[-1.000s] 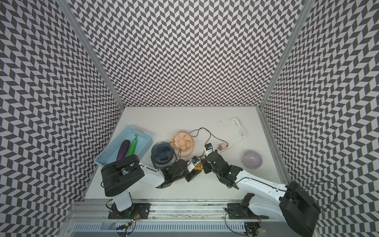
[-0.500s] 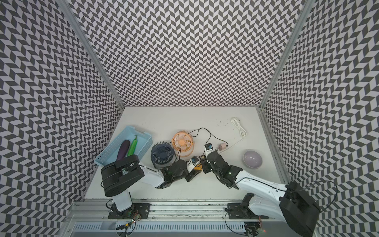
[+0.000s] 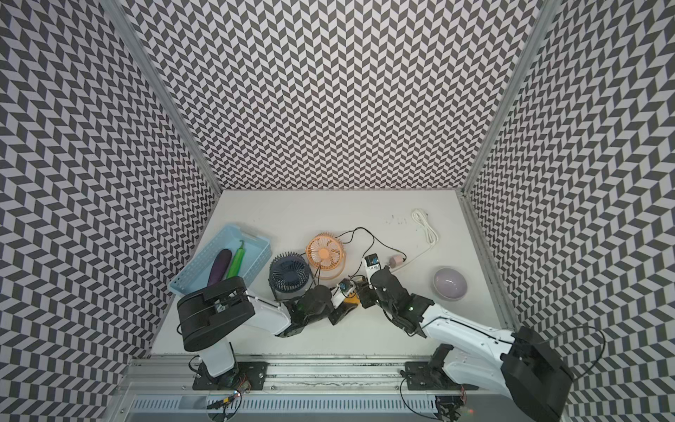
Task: Unplug the desk fan from the power strip
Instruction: Remove the plug from the socket, then place the plug at the center of the board.
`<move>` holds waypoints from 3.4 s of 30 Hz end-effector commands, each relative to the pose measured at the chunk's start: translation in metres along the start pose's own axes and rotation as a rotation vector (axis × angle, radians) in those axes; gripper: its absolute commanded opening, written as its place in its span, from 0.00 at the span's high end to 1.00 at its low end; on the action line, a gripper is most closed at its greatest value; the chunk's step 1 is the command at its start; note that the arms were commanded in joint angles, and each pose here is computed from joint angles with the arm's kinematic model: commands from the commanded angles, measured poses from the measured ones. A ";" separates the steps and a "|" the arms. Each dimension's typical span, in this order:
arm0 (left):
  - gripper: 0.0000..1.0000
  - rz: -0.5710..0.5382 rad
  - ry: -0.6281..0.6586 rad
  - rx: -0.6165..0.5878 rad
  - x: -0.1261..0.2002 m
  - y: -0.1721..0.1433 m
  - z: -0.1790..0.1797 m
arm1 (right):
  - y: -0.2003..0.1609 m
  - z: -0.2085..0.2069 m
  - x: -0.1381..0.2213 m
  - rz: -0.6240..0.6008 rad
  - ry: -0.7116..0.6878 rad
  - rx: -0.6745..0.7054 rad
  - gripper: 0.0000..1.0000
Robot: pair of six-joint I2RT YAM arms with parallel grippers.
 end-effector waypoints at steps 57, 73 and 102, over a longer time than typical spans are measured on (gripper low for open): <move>0.67 -0.043 -0.001 0.003 0.018 -0.004 -0.027 | 0.071 -0.099 -0.036 -0.004 0.115 -0.493 0.77; 0.64 -0.036 0.004 0.004 0.017 -0.008 -0.025 | 0.021 -0.106 -0.059 0.070 0.210 -0.638 0.73; 0.63 -0.022 -0.012 -0.053 -0.012 0.010 -0.038 | 0.043 -0.122 0.003 -0.085 0.076 -0.576 0.31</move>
Point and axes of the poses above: each gripper's point midway between its finger pads, its own x axis back along the fingers, its own z axis along the line the jaws close on, y = z × x, the point moved 3 cm from there along x, back along the fingers, and after that the axes turned 10 degrees about x, right-handed, at the moved point
